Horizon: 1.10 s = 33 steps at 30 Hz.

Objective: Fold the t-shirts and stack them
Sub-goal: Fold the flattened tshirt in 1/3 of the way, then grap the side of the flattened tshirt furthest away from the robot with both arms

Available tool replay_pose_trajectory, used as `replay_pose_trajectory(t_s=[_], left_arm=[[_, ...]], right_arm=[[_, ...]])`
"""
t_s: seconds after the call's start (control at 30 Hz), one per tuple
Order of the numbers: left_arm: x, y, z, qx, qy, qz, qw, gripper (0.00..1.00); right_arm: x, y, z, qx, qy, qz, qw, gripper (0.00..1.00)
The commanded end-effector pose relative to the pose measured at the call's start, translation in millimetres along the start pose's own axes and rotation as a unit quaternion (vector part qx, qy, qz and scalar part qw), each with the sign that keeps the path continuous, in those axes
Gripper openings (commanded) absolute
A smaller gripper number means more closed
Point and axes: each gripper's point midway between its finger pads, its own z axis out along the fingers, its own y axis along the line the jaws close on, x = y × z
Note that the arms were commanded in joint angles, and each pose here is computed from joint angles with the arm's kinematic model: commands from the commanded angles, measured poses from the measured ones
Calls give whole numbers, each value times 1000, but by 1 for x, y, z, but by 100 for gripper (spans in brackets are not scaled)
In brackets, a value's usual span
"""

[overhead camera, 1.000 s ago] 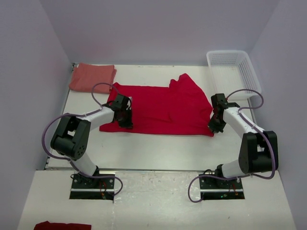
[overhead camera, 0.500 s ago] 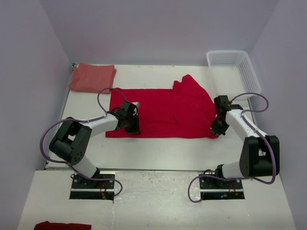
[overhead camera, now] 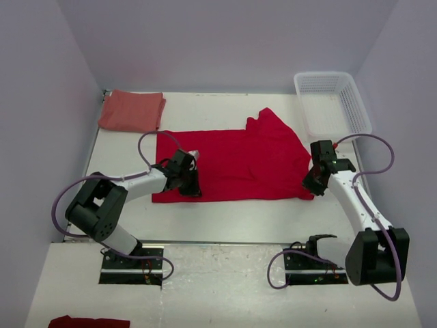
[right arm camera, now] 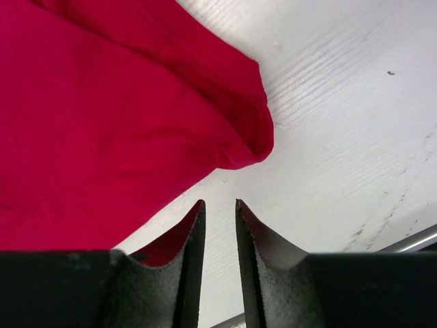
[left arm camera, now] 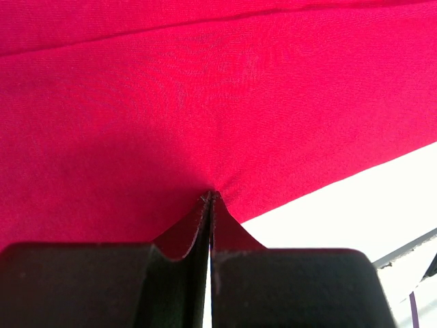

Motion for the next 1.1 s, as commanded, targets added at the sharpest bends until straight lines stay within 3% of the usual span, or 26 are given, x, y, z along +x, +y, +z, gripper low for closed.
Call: replay_pose_trajectory(t_s=[0.0, 0.1, 0.23, 0.53, 0.77, 0.87, 0.93, 0.97, 1.0, 1.03, 1.07], left_arm=[[52, 37, 1, -70, 83, -7, 994, 0], [44, 35, -2, -77, 72, 0, 994, 0], [27, 31, -12, -102, 39, 20, 994, 0], [-62, -5, -53, -122, -72, 62, 988, 0], [-118, -50, -75, -91, -121, 71, 986, 0], [-143, -41, -83, -95, -124, 48, 986, 3], [-162, -29, -84, -67, -119, 17, 990, 3], [-168, -26, -85, -57, -119, 6, 991, 3], [-176, -22, -85, -53, -126, 2, 991, 3], [-192, -12, -87, -60, -133, -6, 989, 3], [-198, -8, -88, -68, -133, -8, 989, 3]], right_arm=[[-18, -1, -16, -4, -47, 10, 999, 26], [-22, 6, -22, -20, -56, -6, 998, 40], [-36, 24, -30, -39, -88, -55, 994, 48], [-73, 115, -52, -123, -127, -174, 969, 50], [-112, 187, -69, -164, -145, -209, 953, 62], [-140, 219, -73, -168, -161, -217, 948, 64], [-143, 235, -64, -165, -138, -260, 941, 65], [-167, 258, -88, -188, -167, -263, 932, 65], [-153, 261, -44, -151, -109, -307, 933, 64], [-160, 269, -38, -144, -106, -318, 931, 62], [-183, 288, -58, -163, -143, -316, 924, 62]])
